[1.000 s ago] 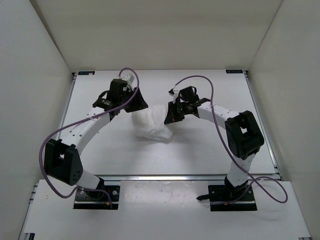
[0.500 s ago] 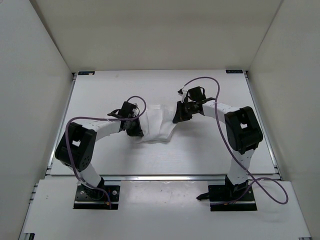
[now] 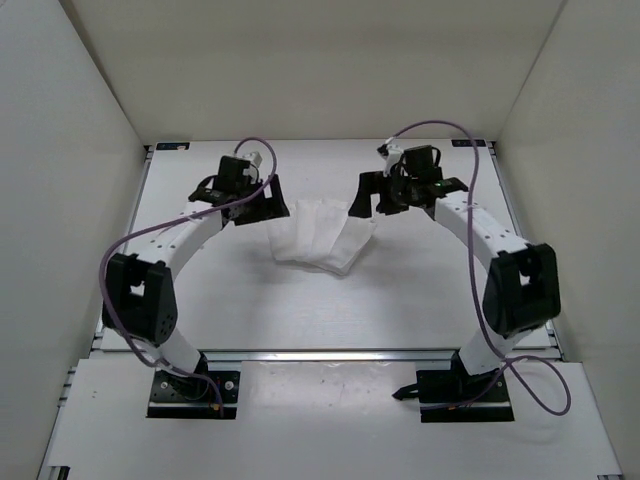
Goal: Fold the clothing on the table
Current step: Fold the skirt
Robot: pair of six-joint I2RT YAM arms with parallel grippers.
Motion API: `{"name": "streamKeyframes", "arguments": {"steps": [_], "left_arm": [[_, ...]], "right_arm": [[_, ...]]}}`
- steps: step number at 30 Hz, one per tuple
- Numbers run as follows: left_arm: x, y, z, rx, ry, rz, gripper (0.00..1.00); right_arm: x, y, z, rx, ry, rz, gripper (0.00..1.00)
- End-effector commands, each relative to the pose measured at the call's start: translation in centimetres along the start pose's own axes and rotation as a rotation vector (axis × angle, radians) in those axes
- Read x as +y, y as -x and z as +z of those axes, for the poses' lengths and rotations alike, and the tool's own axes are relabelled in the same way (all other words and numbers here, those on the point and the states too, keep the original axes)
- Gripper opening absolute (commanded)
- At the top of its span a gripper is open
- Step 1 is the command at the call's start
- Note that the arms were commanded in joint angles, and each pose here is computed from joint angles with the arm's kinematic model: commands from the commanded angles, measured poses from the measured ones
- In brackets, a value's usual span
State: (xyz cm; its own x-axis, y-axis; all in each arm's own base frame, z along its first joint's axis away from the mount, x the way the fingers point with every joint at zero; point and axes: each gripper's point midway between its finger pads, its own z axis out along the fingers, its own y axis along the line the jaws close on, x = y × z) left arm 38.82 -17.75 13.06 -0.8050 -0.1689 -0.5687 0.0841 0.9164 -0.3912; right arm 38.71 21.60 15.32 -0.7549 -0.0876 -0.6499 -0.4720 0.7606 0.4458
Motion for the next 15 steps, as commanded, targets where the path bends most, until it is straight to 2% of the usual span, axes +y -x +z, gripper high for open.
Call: {"name": "streamKeyframes", "arguments": {"steps": [1,3,4,6,7,8,11,12,13,14,15], "left_arm": [[-0.4,3.1,-5.7,-0.102,-0.009,0.089,0.98],[-1.0,2.9,-6.8,-0.111,-0.009,0.135,0.99],[-1.3,2.6,-7.5,-0.120,-0.010,0.151,0.99],[-2.3,1.6,-8.2,-0.129,-0.021,0.189,0.93],[-2.3,1.6,-8.8,-0.149,-0.015,0.197,0.92],[-2.4,0.8,-9.2,-0.150,-0.009,0.209,0.88],[-2.2,-0.3,-9.9,-0.159,-0.010,0.204,0.87],[-2.0,-0.5,-9.8,-0.160,-0.013,0.200,0.85],[-2.0,-0.6,-10.2,-0.164,-0.024,0.194,0.75],[-1.6,-1.0,-10.3,-0.159,-0.021,0.195,0.61],[-1.6,-1.1,-10.6,-0.164,-0.029,0.195,0.16]], "right_arm": [[0.7,4.4,-4.5,-0.151,-0.049,-0.081,0.99],[0.3,4.2,-6.0,-0.154,-0.082,-0.070,0.99],[0.3,4.2,-6.2,-0.160,-0.082,-0.068,0.96],[0.5,2.5,-6.3,-0.149,-0.068,-0.060,0.61],[0.5,2.3,-6.9,-0.174,-0.067,-0.055,0.09],[0.5,1.8,-6.9,-0.173,-0.064,-0.026,0.00],[1.0,-0.1,-7.3,-0.160,-0.042,-0.006,0.01],[1.1,-0.7,-7.2,-0.148,-0.037,-0.012,0.24],[1.6,-1.5,-7.0,-0.135,-0.030,-0.016,0.55],[1.5,-1.8,-7.3,-0.142,-0.038,-0.017,0.63],[1.8,-1.9,-7.6,-0.153,-0.040,-0.021,0.95]]}}
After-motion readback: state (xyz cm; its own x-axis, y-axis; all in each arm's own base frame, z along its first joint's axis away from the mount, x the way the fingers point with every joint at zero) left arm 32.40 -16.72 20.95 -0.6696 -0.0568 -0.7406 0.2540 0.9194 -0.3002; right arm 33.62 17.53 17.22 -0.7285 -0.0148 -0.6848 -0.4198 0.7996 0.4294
